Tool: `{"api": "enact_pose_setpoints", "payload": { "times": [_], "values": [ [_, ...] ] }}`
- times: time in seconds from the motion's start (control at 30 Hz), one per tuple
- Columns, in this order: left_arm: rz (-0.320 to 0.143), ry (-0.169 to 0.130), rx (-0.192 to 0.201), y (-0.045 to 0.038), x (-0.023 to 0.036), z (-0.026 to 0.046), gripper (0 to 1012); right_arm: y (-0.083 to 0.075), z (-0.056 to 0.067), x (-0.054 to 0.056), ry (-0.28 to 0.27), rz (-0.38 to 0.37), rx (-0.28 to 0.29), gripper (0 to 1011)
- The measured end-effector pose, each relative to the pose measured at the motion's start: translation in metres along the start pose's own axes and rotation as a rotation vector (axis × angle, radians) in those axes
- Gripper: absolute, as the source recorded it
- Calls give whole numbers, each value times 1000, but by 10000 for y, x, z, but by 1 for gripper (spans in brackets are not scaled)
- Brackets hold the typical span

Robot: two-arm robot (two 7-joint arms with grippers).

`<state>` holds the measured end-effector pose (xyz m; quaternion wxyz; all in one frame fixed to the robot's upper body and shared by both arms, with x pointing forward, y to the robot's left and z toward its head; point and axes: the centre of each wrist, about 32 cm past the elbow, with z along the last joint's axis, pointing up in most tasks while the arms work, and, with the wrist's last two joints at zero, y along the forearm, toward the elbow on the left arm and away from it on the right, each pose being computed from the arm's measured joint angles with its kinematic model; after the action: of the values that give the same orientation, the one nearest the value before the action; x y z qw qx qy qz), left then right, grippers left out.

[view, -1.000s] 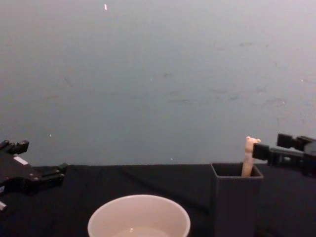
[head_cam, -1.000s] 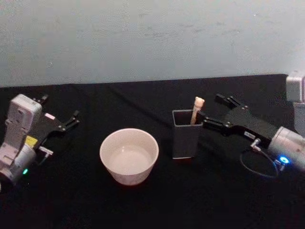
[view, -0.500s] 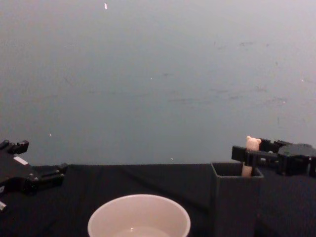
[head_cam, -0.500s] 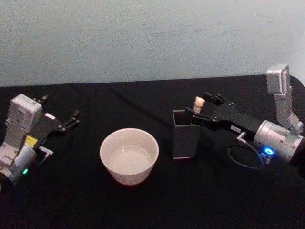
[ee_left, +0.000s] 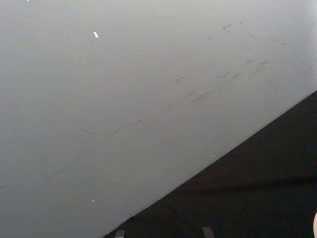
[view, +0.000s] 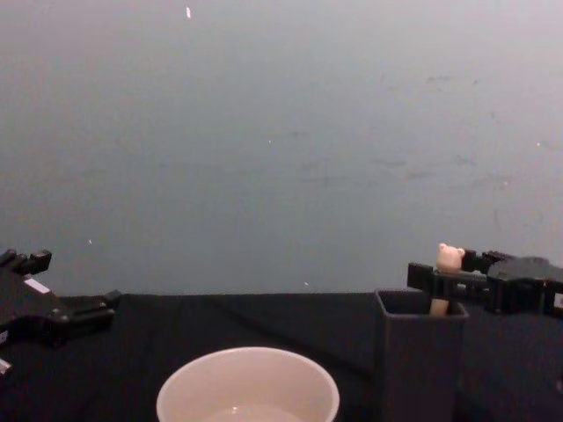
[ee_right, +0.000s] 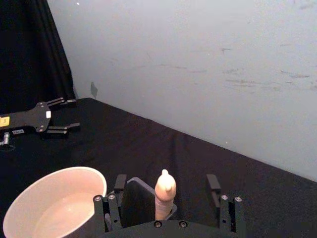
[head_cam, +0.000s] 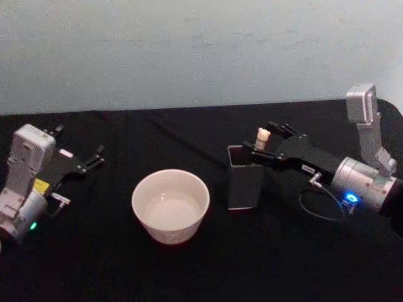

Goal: Pick up the stirring spoon with one hand, stir inside the cup, then place it back in its original position.

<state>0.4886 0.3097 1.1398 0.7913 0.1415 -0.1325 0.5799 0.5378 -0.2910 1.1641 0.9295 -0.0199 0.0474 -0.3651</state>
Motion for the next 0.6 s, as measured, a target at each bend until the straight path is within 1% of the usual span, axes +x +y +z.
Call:
{"api": "enact_pose_setpoints", "payload": {
  "times": [0.17, 0.27, 0.3, 0.33, 0.37, 0.47, 0.5, 0.57, 0.6],
  "values": [
    [0, 0, 0, 0, 0, 0, 1001, -3, -2, -1, 2, 0, 1, 1002],
    [0, 0, 0, 0, 0, 0, 1001, -5, -3, -2, 3, -1, 1, 959],
    [0, 0, 0, 0, 0, 0, 1001, -5, -3, -1, 3, -1, 1, 930],
    [0, 0, 0, 0, 0, 0, 1001, -6, -3, -1, 3, -1, 1, 925],
    [0, 0, 0, 0, 0, 0, 1001, -6, -3, -1, 3, -2, 2, 873],
    [0, 0, 0, 0, 0, 0, 1001, -7, -3, -1, 4, -2, 2, 824],
    [0, 0, 0, 0, 0, 0, 1001, -8, -2, -1, 4, -2, 2, 771],
    [0, 0, 0, 0, 0, 0, 1001, -9, -2, 0, 4, -2, 2, 733],
    [0, 0, 0, 0, 0, 0, 1001, -9, -2, 0, 4, -2, 2, 678]
  ]
}}
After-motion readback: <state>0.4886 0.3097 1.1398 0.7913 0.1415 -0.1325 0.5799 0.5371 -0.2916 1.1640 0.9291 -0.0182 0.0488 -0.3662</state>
